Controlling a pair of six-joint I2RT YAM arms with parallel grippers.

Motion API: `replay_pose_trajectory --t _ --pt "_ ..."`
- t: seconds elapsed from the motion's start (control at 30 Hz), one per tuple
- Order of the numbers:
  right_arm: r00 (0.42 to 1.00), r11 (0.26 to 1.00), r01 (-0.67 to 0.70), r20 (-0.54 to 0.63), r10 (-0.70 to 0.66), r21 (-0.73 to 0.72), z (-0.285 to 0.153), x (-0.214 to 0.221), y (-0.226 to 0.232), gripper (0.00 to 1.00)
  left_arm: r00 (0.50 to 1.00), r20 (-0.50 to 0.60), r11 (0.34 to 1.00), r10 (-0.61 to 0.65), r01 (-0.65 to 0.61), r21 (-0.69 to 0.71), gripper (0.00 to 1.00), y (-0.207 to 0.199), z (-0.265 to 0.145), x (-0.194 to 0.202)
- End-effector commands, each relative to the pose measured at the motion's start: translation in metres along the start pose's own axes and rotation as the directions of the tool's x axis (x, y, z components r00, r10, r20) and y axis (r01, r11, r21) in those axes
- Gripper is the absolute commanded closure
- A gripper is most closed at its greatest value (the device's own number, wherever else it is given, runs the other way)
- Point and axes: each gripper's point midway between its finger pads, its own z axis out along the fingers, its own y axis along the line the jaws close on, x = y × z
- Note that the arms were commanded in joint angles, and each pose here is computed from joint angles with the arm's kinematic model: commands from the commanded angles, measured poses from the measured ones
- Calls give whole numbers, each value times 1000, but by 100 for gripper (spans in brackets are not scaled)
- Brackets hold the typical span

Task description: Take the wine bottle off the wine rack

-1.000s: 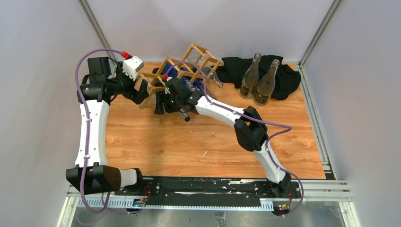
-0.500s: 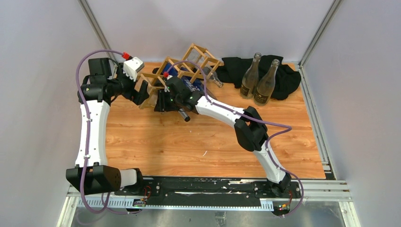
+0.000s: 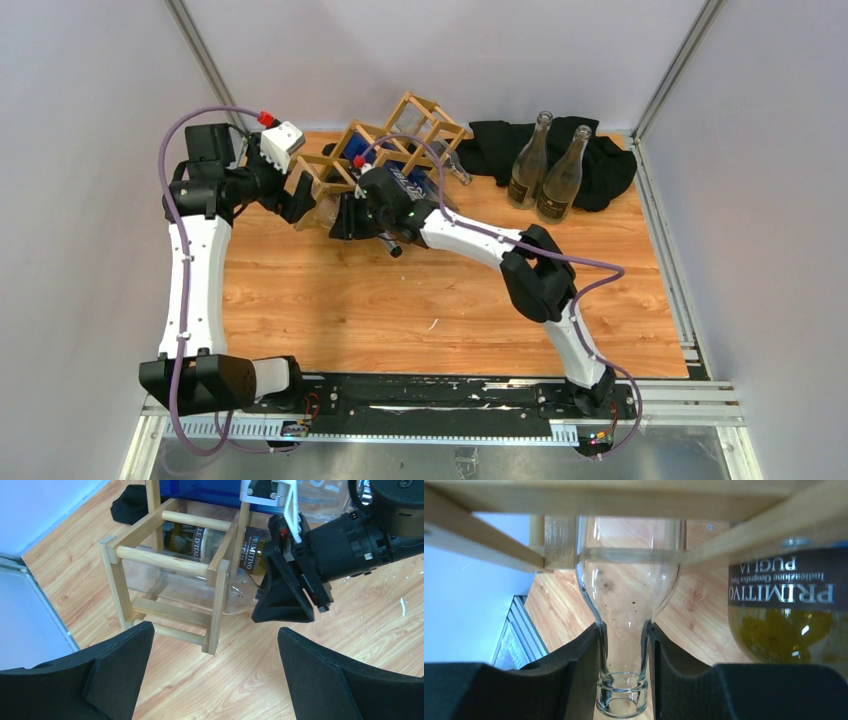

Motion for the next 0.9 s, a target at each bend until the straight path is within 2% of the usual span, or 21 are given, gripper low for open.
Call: replay_pose_trajectory --t 0.0,0.23,0.57,0.87 --pt "1000 994 3 27 0 -110 -29 -9 37 100 999 27 999 39 -39 10 0 -4 -5 -2" --pt "999 984 2 38 5 -177 -64 -10 52 100 998 27 998 60 -61 36 0 -7 -1 3" --pt "1000 978 -10 -9 9 -206 -116 22 52 100 991 56 987 124 -129 92 0 -19 0 3" --pt "999 981 -13 -33 7 -192 -160 39 48 100 960 56 938 274 -280 206 0 -52 5 11"
